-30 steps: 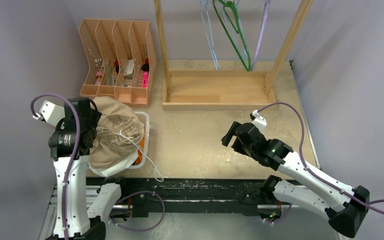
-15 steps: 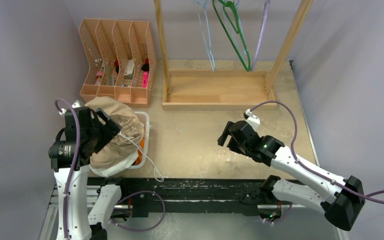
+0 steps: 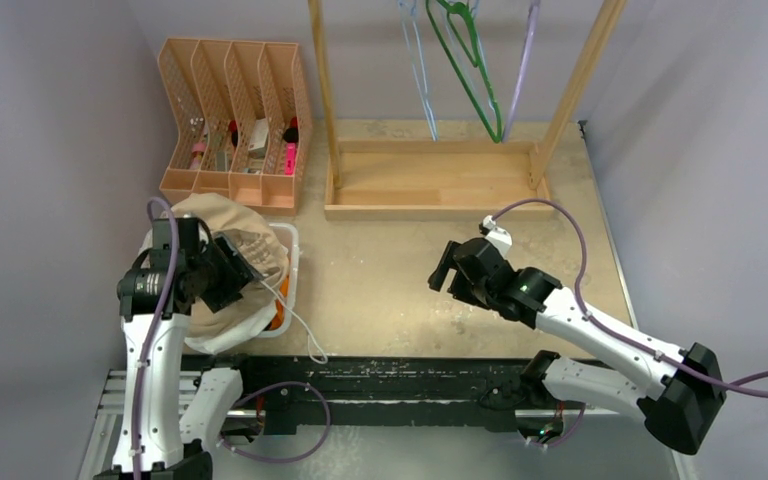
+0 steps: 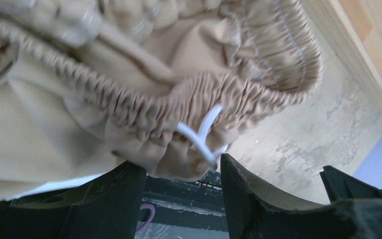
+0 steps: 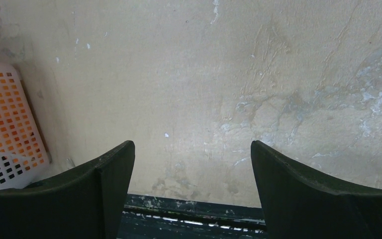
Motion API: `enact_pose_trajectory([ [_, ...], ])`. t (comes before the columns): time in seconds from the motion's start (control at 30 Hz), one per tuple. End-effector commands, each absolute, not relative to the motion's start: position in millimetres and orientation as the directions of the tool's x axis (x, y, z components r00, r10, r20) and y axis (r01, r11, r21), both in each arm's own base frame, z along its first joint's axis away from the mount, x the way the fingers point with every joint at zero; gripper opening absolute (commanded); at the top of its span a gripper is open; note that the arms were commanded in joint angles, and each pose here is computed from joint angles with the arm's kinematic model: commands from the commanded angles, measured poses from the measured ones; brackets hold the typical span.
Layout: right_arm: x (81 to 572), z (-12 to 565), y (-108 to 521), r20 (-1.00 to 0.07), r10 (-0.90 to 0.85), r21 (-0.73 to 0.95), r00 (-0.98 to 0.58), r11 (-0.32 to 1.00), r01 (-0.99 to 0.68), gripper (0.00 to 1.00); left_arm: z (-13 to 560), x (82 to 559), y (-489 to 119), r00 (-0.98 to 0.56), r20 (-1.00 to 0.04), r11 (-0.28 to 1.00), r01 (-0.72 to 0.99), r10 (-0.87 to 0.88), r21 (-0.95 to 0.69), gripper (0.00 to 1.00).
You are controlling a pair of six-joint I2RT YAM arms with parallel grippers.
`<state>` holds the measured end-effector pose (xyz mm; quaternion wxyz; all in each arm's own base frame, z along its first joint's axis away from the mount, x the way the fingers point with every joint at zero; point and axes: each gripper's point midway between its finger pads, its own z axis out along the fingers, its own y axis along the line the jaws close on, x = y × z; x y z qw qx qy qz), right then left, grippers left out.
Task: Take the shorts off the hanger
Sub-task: Place the shorts in the basket.
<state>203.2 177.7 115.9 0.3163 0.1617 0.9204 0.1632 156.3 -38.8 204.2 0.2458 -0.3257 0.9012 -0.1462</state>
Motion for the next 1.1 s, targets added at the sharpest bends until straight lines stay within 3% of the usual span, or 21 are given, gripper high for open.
enact_pose_trajectory([
  [0.0, 209, 134, 181, -0.554, 0.421, 0.445, -0.718, 0.879, 0.172, 0.87, 213, 199, -40, -0.617, -0.398, 0.726, -0.478, -0.678, -0.495, 0.50],
  [0.03, 209, 134, 180, -0.556, 0.422, 0.444, -0.716, 0.879, 0.173, 0.87, 214, 206, -42, -0.623, -0.399, 0.728, -0.465, -0.673, -0.504, 0.40],
  [0.1, 208, 134, 178, -0.559, 0.422, 0.440, -0.714, 0.881, 0.176, 0.87, 225, 217, -38, -0.597, -0.400, 0.711, -0.490, -0.696, -0.505, 0.03],
  [0.13, 208, 135, 177, -0.560, 0.420, 0.436, -0.714, 0.882, 0.177, 0.87, 236, 224, -33, -0.561, -0.421, 0.697, -0.507, -0.713, -0.506, 0.00],
  [0.27, 204, 134, 168, -0.567, 0.421, 0.420, -0.708, 0.887, 0.191, 0.87, 270, 241, 2, -0.375, -0.535, 0.638, -0.599, -0.757, -0.483, 0.00],
  [0.4, 200, 135, 162, -0.565, 0.440, 0.432, -0.698, 0.878, 0.205, 0.87, 279, 228, 51, -0.178, -0.641, 0.520, -0.756, -0.747, -0.397, 0.00],
  [0.5, 199, 135, 161, -0.564, 0.452, 0.446, -0.691, 0.871, 0.206, 0.87, 272, 218, 70, -0.112, -0.693, 0.470, -0.809, -0.712, -0.353, 0.00],
  [0.6, 199, 135, 160, -0.568, 0.454, 0.446, -0.686, 0.871, 0.207, 0.87, 231, 213, 64, -0.182, -0.658, 0.479, -0.823, -0.731, -0.305, 0.00],
  [0.8, 204, 139, 161, -0.586, 0.433, 0.420, -0.685, 0.885, 0.200, 0.87, 122, 195, 25, -0.309, -0.452, 0.464, -0.838, -0.837, -0.288, 0.00],
  [0.9, 208, 147, 160, -0.601, 0.420, 0.403, -0.680, 0.894, 0.196, 0.87, 113, 206, 4, -0.371, -0.386, 0.508, -0.781, -0.845, -0.362, 0.00],
  [0.97, 210, 154, 156, -0.616, 0.419, 0.388, -0.667, 0.899, 0.205, 0.87, 126, 211, 3, -0.396, -0.399, 0.540, -0.757, -0.827, -0.367, 0.01],
  [1.03, 213, 162, 149, -0.638, 0.421, 0.374, -0.644, 0.901, 0.218, 0.87, 153, 214, 15, -0.376, -0.468, 0.558, -0.753, -0.800, -0.349, 0.14],
  [1.07, 214, 167, 146, -0.649, 0.423, 0.368, -0.633, 0.902, 0.225, 0.88, 170, 215, 23, -0.353, -0.509, 0.561, -0.754, -0.785, -0.342, 0.26],
])
